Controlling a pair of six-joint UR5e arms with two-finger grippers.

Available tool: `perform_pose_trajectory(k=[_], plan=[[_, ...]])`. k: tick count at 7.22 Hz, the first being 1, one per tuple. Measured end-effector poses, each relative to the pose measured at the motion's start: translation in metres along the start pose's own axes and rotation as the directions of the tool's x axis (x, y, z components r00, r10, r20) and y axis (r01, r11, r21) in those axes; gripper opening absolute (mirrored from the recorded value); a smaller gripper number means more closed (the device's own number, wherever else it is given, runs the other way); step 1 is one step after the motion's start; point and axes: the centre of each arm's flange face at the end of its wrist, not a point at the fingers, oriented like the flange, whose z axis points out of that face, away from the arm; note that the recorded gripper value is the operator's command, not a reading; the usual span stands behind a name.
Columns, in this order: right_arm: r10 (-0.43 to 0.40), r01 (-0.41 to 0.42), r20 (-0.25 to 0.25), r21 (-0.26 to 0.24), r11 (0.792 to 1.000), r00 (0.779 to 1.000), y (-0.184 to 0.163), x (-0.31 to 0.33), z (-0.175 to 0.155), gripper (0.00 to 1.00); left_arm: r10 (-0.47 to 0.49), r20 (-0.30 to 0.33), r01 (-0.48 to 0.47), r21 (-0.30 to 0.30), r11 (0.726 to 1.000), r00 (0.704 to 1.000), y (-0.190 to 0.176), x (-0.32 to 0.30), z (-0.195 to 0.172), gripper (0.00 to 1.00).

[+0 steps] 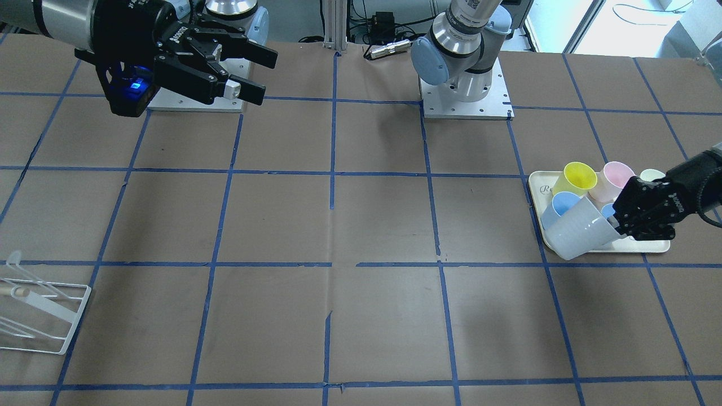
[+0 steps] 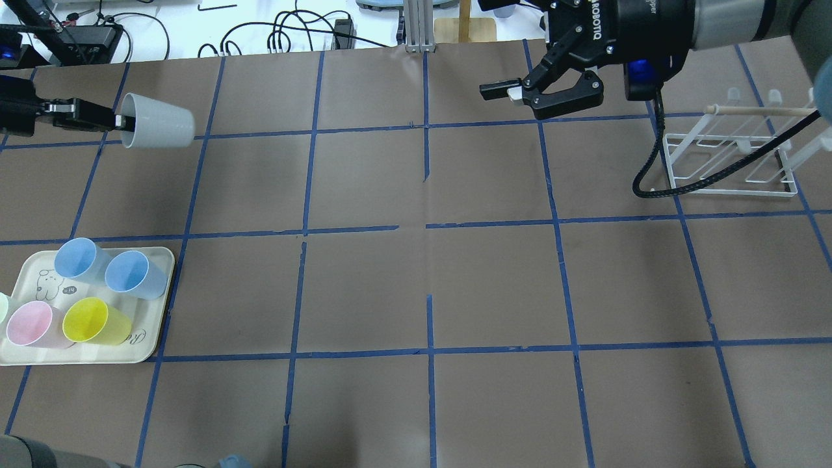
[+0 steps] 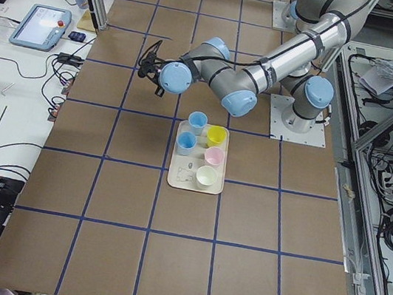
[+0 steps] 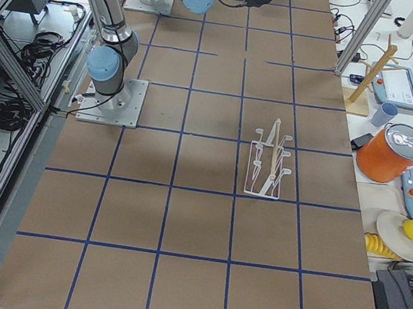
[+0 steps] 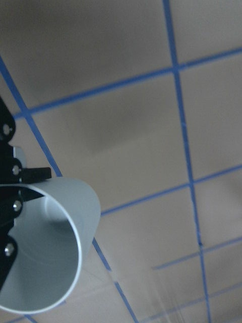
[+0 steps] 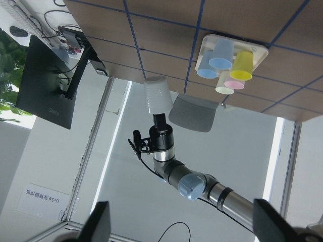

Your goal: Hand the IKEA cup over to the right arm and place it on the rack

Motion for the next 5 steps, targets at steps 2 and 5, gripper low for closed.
perform_pose_trajectory(k=[2,5], plan=[[0.061,-0.063,-0.057,-0.032,0.997,0.996,0.003,0.013,0.031,1.00,-0.058,-0.188,0.084,0.137,0.987,0.981,-0.009,0.034,0.024,0.00],[0.122,-0.130,-0.074,-0.101,0.986,0.990,-0.010,0.002,0.049,1.00,-0.067,-0.410,0.161,0.200,0.967,0.910,-0.011,0.126,0.097,0.00]])
